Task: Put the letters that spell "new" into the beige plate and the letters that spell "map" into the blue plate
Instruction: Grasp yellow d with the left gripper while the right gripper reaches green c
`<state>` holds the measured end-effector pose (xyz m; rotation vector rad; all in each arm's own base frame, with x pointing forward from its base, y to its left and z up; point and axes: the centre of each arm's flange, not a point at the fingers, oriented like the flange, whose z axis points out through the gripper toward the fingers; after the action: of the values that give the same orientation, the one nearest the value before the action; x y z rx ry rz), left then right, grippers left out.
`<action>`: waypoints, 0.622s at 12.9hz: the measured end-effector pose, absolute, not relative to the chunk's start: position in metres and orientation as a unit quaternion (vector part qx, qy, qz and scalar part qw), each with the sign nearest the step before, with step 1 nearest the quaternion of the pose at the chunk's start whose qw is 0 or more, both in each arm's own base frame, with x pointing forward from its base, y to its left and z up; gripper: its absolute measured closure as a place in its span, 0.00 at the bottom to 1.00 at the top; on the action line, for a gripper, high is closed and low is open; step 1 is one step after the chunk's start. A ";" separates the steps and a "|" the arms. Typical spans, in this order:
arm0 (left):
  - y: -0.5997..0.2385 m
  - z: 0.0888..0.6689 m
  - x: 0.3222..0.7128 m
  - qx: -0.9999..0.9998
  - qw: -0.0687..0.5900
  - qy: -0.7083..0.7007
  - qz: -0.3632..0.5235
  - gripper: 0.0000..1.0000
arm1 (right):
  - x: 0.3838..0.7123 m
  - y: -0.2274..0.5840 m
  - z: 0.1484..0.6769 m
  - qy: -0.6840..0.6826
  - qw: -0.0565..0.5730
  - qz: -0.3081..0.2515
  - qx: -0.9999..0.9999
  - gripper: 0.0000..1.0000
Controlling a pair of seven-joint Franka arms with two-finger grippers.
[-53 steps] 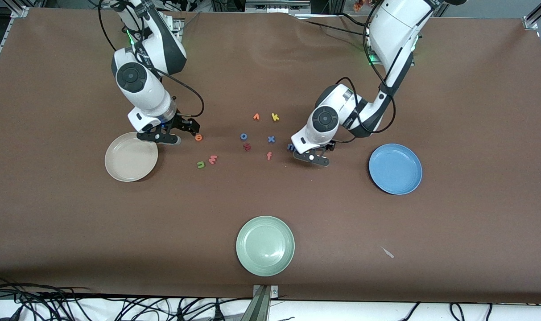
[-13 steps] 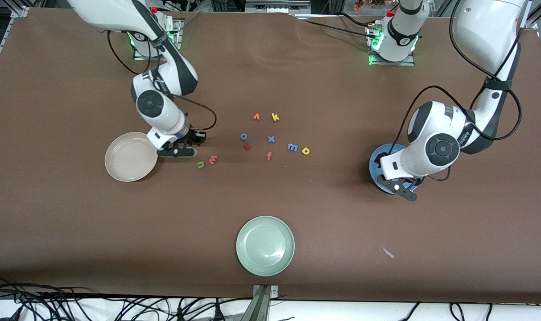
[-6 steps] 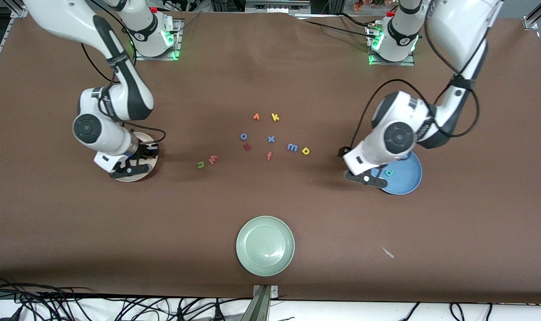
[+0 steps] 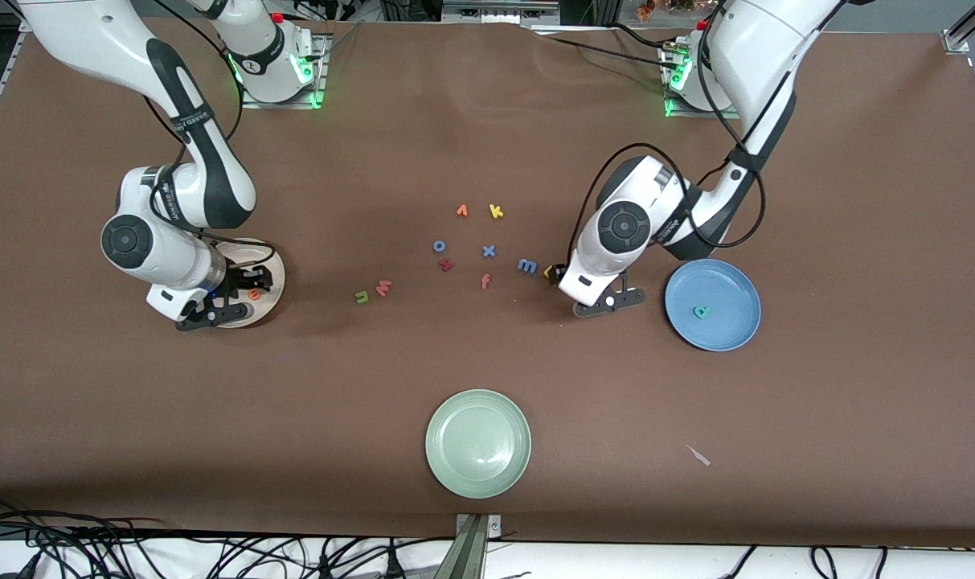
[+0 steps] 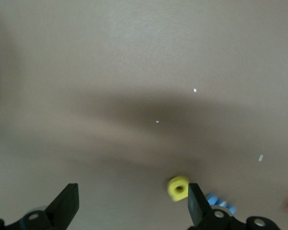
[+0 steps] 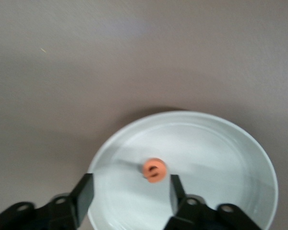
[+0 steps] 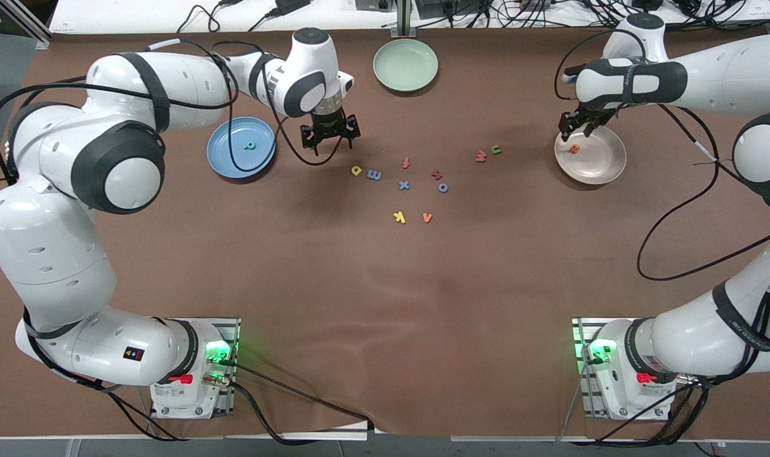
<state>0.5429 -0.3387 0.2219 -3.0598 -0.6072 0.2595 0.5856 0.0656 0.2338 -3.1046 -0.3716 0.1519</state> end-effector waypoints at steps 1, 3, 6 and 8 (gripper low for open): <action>-0.344 0.215 0.541 -0.966 0.005 -0.244 0.082 0.00 | 0.588 0.082 0.238 -0.117 0.008 0.043 -0.992 0.11; -0.353 0.201 0.537 -0.943 -0.002 -0.322 0.085 0.00 | 0.585 0.124 0.244 -0.122 0.010 0.037 -0.992 0.00; -0.377 0.188 0.523 -0.919 -0.012 -0.383 0.091 0.00 | 0.574 0.181 0.237 -0.123 0.009 0.039 -0.992 0.00; -0.378 0.182 0.517 -0.913 -0.008 -0.396 0.093 0.00 | 0.571 0.201 0.228 -0.117 0.009 0.035 -0.993 0.00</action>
<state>0.5174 -0.3785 0.1820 -2.8847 -1.2510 0.2940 0.5705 0.2011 0.2285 -3.1000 -0.3645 0.1096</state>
